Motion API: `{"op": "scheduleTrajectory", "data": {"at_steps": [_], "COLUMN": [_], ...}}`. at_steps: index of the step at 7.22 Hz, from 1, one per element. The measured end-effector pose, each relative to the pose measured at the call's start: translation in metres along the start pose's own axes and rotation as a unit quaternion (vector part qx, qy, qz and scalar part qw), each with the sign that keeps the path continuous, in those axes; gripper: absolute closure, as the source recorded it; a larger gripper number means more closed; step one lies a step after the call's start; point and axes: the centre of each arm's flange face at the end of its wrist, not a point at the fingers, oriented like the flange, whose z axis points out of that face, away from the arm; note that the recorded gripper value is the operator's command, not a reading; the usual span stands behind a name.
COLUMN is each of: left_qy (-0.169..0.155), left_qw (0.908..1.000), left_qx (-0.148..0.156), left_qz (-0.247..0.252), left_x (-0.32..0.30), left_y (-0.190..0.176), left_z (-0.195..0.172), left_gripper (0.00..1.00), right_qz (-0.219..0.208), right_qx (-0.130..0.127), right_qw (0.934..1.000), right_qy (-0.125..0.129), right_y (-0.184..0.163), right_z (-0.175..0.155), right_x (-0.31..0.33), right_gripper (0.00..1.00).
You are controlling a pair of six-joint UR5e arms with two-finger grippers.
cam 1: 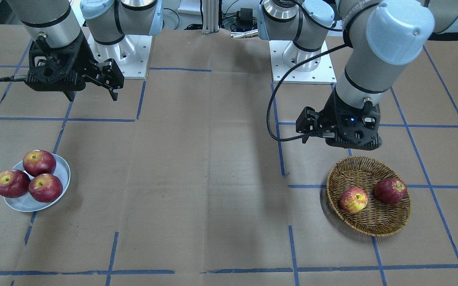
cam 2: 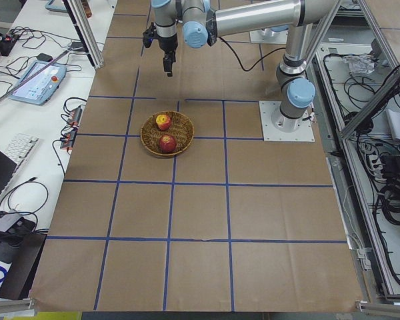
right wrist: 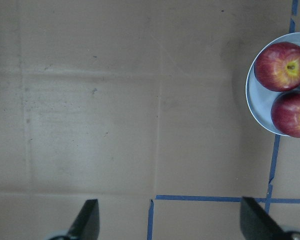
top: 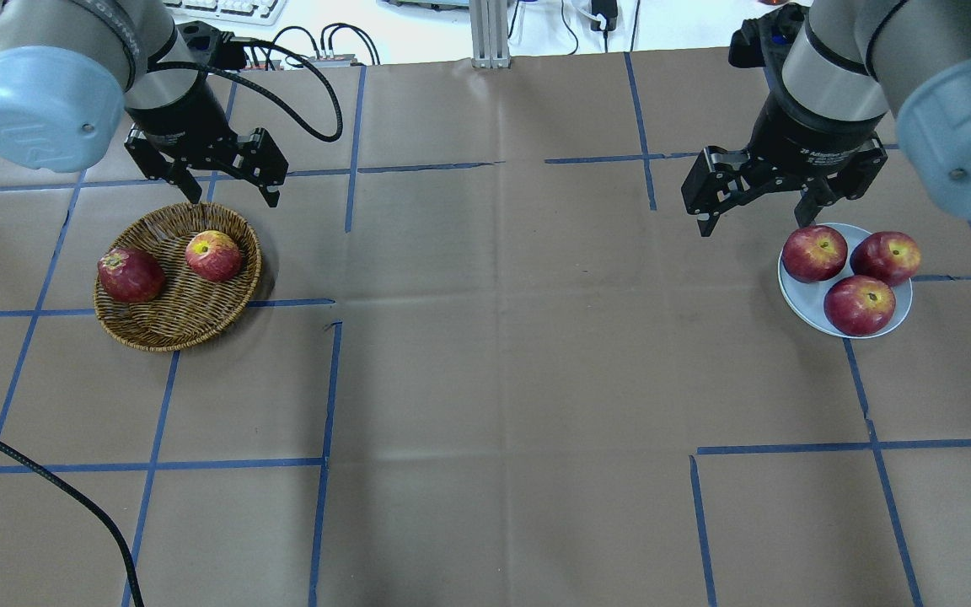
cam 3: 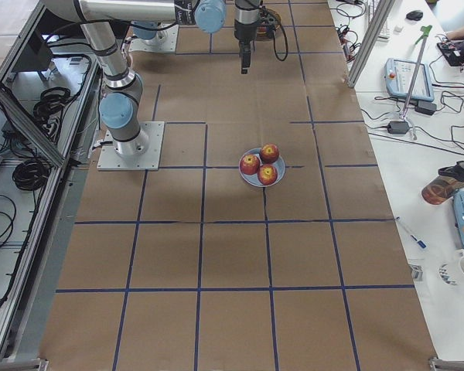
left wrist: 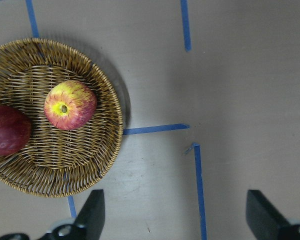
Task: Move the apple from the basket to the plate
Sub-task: 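Lower the left gripper onto the yellow-red apple in the wicker basket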
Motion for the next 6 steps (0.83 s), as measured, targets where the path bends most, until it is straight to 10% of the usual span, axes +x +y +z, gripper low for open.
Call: {"op": "scheduleTrajectory", "data": {"at_steps": [6], "left_qy": [-0.012], "left_qw": [0.9972], "left_qx": [0.027], "left_qz": [0.068], "left_x": [-0.111], "left_y": [-0.054], "left_z": [0.107], "left_gripper": [0.01], "right_qz": [0.000], "right_qx": [0.000], "right_qw": [1.0000], "right_qy": [0.000], "right_y": [0.000], "right_z": [0.000], "right_x": [0.000], "right_gripper": [0.00]}}
